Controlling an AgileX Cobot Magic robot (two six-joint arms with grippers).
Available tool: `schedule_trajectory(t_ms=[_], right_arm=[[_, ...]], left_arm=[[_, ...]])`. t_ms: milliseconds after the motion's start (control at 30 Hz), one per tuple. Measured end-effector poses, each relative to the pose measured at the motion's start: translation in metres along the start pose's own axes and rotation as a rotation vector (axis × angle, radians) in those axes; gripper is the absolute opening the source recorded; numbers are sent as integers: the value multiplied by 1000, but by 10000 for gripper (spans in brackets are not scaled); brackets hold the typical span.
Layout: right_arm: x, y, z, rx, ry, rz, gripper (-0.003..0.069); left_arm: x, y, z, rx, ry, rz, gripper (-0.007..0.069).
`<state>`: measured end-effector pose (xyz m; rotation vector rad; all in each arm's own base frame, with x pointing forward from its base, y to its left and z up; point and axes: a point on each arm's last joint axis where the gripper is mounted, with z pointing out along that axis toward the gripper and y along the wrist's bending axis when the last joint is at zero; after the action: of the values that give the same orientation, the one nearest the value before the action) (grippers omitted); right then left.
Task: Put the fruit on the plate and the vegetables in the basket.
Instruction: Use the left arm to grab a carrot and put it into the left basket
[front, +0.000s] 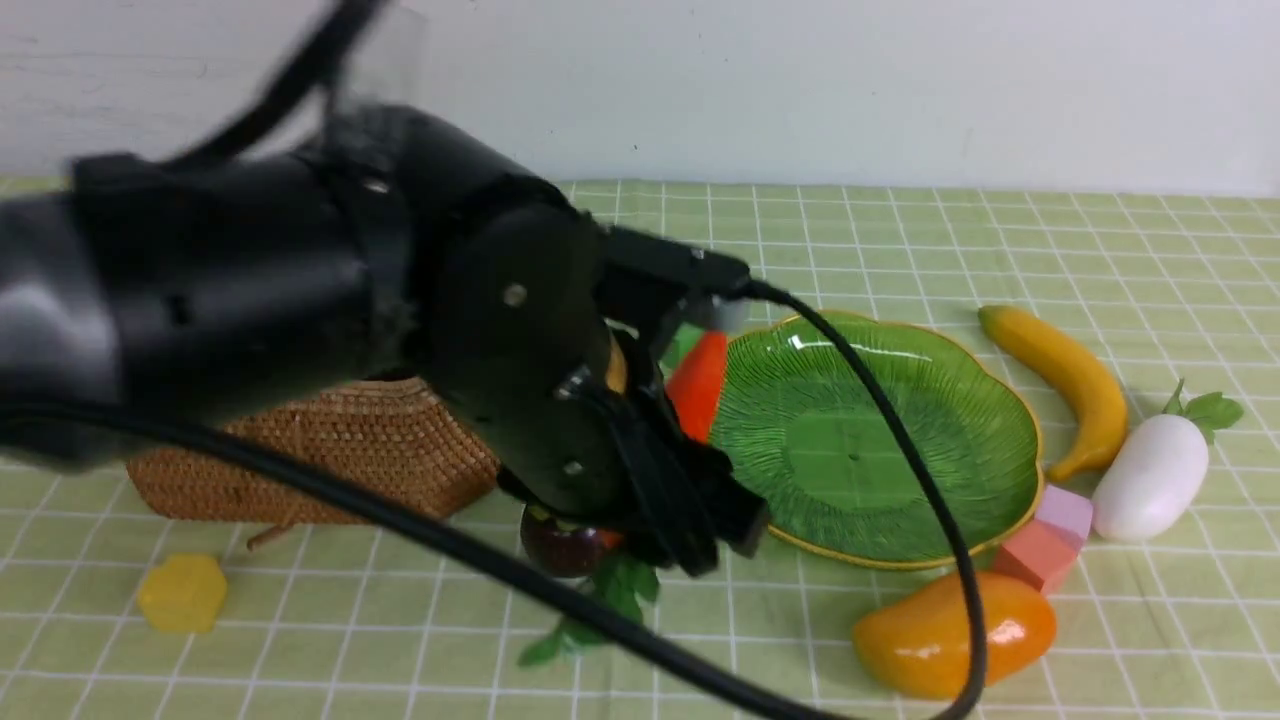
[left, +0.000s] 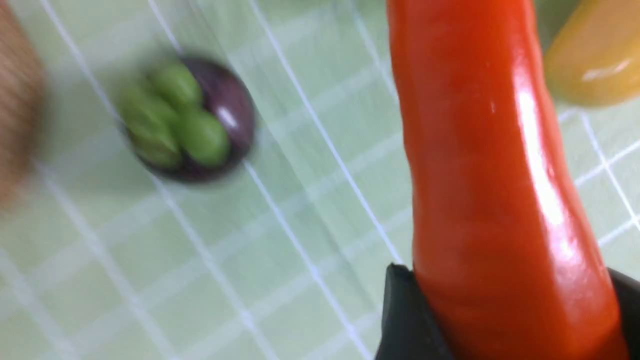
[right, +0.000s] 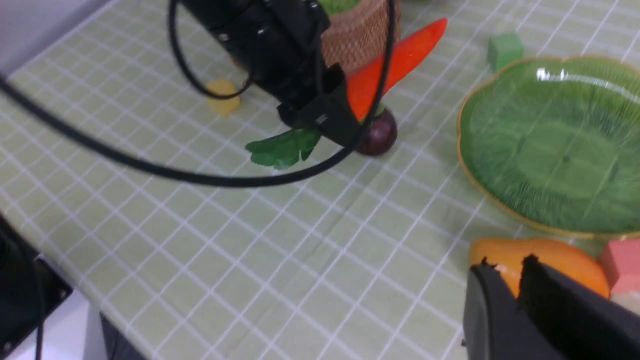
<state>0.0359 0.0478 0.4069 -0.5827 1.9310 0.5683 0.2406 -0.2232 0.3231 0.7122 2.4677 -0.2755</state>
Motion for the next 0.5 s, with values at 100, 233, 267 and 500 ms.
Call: schedule_trajectory(t_ms=[100,233,267,500], right_arm=[[-8,-2,0,23,-93,-28,97],[-17,-3,-2,37,-188,-53,97],[-19,-3,-2,40,-209,-62,97],[-24,-2,-3,30,-261,-65,97]], left_arm=[[-7,22,-22,-129,-107,110,410],[-14,64,-34,-341,-145,223,410],[-15,77,-35,-388,-137,257,410],[-17,151,-20,-533,-64,422,410]])
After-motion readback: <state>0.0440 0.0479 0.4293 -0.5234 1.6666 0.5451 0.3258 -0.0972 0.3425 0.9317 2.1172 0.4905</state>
